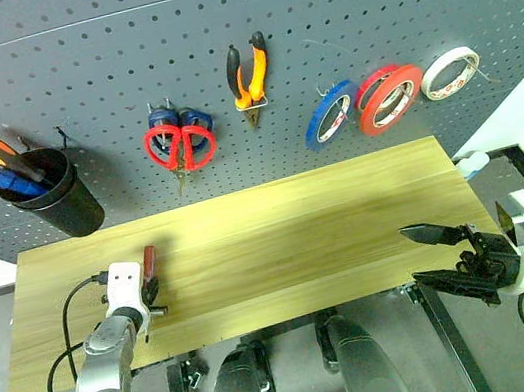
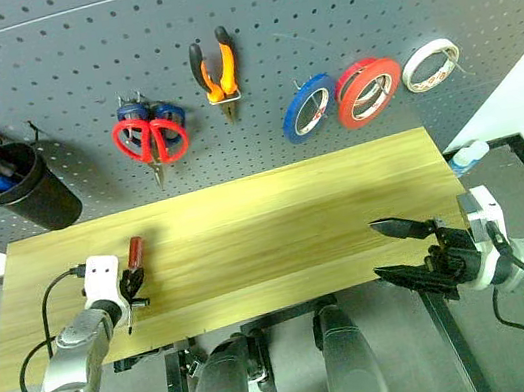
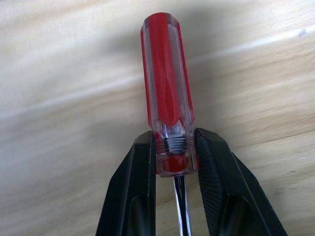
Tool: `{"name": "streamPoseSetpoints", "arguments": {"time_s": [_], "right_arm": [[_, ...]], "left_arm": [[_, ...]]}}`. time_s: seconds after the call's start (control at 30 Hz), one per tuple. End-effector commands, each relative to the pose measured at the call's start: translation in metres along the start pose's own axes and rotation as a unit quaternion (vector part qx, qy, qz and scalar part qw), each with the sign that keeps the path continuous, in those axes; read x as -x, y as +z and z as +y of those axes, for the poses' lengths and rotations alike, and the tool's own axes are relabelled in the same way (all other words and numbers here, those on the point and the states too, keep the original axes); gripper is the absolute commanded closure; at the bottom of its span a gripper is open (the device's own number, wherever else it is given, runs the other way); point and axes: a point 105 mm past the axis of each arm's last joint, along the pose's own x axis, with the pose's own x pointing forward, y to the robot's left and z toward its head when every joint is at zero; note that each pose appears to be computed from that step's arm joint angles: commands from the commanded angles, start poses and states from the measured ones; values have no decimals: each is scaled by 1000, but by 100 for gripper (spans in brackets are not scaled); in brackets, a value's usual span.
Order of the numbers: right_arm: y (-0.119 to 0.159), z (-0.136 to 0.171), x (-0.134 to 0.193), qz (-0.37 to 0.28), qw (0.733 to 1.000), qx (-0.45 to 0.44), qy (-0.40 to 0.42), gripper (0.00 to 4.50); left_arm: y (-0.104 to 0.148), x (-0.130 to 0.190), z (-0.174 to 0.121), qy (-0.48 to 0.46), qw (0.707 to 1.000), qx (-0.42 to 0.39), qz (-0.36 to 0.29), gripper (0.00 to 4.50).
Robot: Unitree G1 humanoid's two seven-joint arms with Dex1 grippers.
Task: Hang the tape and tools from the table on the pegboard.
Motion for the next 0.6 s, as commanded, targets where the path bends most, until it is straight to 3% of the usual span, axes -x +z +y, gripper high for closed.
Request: {"name": "streamPoseSetpoints", "arguments": {"time_s": [0.03, 0.33, 0.6], "right_arm": [[1, -3, -1, -13, 1000, 11, 7, 0], [4, -17, -10, -33, 999, 29, 8, 0], [10, -22, -19, -73, 997, 26, 29, 0]], "left_arm": [[11, 11, -2, 1, 999, -23, -29, 369], [14, 29, -32, -53, 993, -91, -51, 369], [43, 27, -32, -54, 977, -169, -119, 369]]}}
